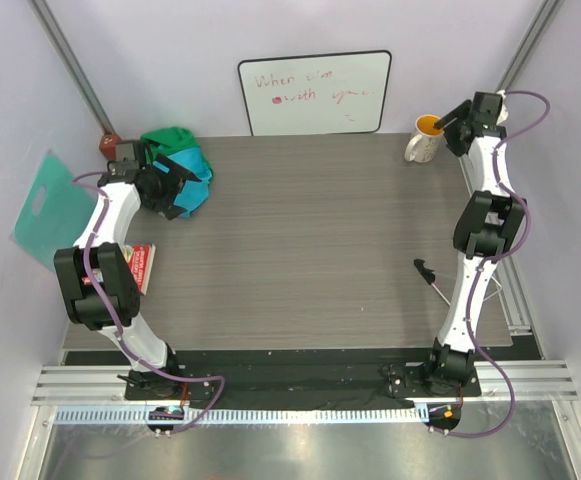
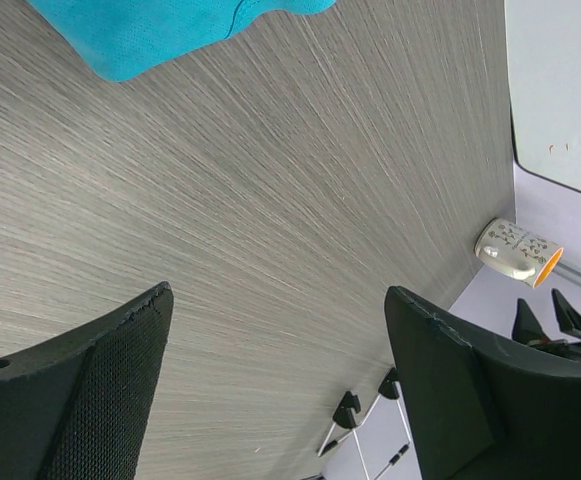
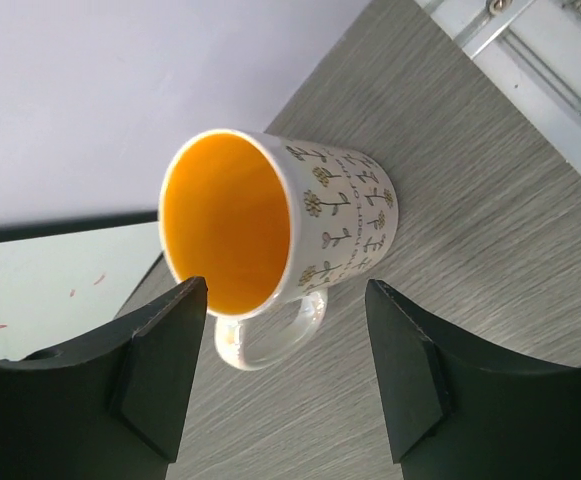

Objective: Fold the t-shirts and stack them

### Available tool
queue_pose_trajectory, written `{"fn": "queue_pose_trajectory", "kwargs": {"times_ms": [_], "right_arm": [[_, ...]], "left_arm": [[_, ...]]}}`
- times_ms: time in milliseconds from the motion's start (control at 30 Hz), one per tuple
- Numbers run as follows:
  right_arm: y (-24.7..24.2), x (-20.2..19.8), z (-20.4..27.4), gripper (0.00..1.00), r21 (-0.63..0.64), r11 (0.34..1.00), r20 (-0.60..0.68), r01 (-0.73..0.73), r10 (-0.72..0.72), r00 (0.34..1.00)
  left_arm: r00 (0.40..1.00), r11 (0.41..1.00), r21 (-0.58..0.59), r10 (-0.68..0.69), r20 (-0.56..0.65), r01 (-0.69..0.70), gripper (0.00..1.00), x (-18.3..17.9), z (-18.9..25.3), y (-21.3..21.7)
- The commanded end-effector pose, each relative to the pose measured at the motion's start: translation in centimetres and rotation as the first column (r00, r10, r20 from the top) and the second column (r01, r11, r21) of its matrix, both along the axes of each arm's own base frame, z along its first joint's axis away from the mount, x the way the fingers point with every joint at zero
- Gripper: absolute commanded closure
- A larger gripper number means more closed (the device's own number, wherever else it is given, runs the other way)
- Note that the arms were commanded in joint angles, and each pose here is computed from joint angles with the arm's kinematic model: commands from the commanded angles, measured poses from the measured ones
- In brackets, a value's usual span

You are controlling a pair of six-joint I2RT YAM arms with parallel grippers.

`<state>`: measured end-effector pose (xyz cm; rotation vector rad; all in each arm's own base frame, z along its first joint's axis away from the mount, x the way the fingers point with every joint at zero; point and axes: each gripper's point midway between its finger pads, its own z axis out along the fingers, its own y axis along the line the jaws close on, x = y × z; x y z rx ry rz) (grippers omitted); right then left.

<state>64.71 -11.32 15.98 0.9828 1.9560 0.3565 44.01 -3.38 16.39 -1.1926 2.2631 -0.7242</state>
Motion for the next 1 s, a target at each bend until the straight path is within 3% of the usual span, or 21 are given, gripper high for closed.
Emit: {"fn": "queue_pose_trajectory", "kwargs": {"times_ms": [0,200,433,633,767,800,933,967], "right_arm": [[0.3,0.8,0.7,0.31,0.011,1.0,0.033,-0.01,0.01,0.999],[-0.1,1.6,0.2,0.32,-0.003,1.0,0.046,0.015,-0.015,0.999],[0.3,3.8,-1.3,0.38,0.066,0.998,0.081,0.016,-0.022,0.996],[0.5,3.2,-3.2,0.39,0.075,0.997,0.038,0.012,-0.015,0.999],[0.7,3.0,-3.7,0.5,0.07,0.998,0.023,-0.003,0.002,1.0],[0.6,2.9,-3.9,0.59,0.071,0.997,0.018,-0.004,0.002,1.0],[1.2,2.9,-4.0,0.73,0.08,0.997,0.018,-0.025,0.023,1.0],[1.4,2.9,-4.2,0.8,0.084,0.996,0.016,-0.032,0.031,0.999]], "left_arm": [[1.0,1.0,0.029,-0.005,0.022,0.004,0.13,0.0,0.6,0.2],[1.0,1.0,0.031,-0.002,0.016,0.002,0.14,-0.2,0.3,0.3],[1.0,0.999,0.038,-0.009,0.009,0.009,0.13,-0.1,0.8,0.3],[1.0,0.999,0.05,0.001,-0.005,-0.001,0.13,-0.9,0.4,0.5],[1.0,0.999,0.048,0.009,-0.008,-0.009,0.13,-0.9,0.3,0.6],[1.0,0.999,0.049,0.01,-0.008,-0.01,0.14,-0.9,0.3,0.6],[1.0,0.999,0.046,0.011,-0.007,-0.011,0.13,-0.8,0.2,0.5],[1.0,0.999,0.044,0.009,-0.01,-0.008,0.13,-0.8,0.1,0.4]]}}
